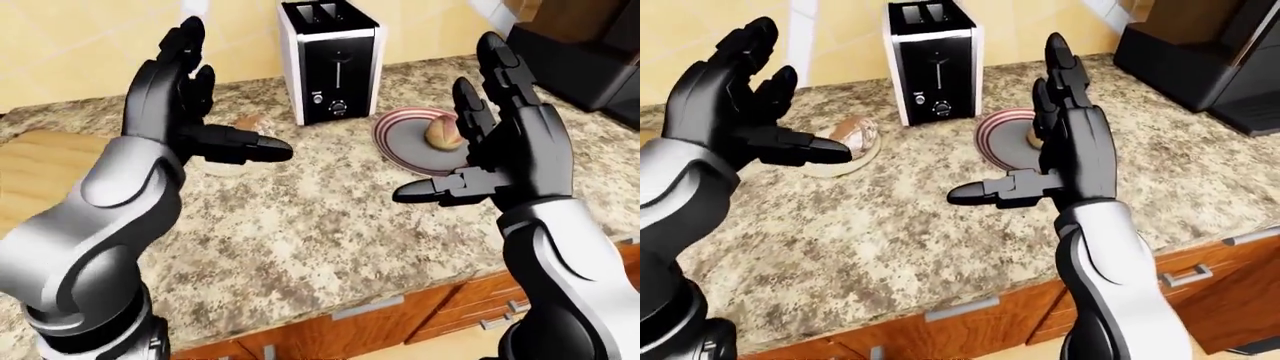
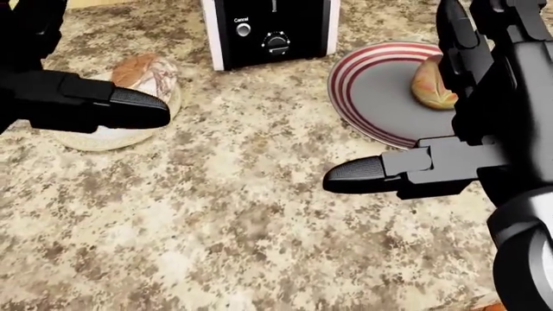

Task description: Place all breads on the cutting board.

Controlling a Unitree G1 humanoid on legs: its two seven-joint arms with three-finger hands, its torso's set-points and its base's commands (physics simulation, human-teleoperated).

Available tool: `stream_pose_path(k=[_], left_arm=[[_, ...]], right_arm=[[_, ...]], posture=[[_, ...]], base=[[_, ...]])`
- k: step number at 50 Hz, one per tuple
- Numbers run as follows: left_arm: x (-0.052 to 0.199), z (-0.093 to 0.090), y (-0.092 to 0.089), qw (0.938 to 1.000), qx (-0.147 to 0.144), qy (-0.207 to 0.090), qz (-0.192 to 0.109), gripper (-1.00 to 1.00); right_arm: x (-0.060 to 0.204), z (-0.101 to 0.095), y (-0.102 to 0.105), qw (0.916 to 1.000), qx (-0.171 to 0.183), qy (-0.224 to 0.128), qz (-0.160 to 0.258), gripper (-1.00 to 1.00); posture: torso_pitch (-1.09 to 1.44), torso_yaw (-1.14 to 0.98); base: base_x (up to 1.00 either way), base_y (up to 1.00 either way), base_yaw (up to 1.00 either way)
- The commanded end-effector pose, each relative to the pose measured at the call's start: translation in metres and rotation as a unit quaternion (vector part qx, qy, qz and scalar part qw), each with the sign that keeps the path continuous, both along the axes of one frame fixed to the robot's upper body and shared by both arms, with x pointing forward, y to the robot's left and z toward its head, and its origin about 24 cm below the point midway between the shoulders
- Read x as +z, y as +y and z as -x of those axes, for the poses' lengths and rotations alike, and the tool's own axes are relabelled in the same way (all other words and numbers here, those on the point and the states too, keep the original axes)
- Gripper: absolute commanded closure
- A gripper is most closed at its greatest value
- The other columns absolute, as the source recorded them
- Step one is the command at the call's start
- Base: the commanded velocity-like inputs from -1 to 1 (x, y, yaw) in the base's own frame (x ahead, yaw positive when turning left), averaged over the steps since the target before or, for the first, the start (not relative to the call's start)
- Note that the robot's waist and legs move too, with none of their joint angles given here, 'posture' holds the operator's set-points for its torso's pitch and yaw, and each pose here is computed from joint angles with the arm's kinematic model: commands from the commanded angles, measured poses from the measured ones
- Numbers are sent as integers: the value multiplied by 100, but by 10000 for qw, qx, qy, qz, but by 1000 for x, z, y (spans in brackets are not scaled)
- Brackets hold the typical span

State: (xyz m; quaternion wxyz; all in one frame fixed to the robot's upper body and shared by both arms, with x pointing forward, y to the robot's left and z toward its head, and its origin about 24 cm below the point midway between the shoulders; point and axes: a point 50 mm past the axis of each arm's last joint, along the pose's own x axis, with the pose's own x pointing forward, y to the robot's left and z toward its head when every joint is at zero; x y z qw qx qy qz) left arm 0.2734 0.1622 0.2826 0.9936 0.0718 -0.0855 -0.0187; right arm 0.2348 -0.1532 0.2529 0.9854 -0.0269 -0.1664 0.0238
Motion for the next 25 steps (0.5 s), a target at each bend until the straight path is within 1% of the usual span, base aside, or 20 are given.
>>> stream_pose_path(k=[1, 3, 4, 8, 12, 14, 20, 25], left_arm=[[16, -3, 3, 9990, 196, -401, -42, -100], [17, -11, 1, 9991, 261, -320, -111, -100], [15, -15, 1, 9987, 352, -289, -248, -100], [11, -33, 4, 9977, 600, -100, -294, -100], [9, -40, 2, 9959, 754, 42, -494, -100], [7, -45, -1, 9944, 808, 114, -669, -100], [2, -55, -9, 9924, 821, 222, -884, -100], [-6, -70, -13, 9907, 832, 396, -998, -100]], right_arm=[[11, 4, 1, 9993, 16, -379, 2, -100], [11, 5, 0, 9993, 13, -382, -8, -100], [12, 5, 0, 9993, 3, -383, -13, -100], [11, 3, -3, 9993, -18, -384, -19, -100], [10, 3, -3, 9993, -27, -376, -32, -100], [9, 2, -3, 9993, -23, -373, -33, -100], [7, 2, -4, 9993, -41, -361, -54, -100], [4, 2, -4, 9994, -44, -349, -68, -100]], posture=[[0, 0], [0, 0], [0, 0], [0, 0], [0, 0], [0, 0], [0, 0], [0, 0]], base=[[0, 0, 0], [0, 0, 0], [0, 0, 0], [0, 0, 0], [0, 0, 0], [0, 0, 0], [0, 0, 0], [0, 0, 0]])
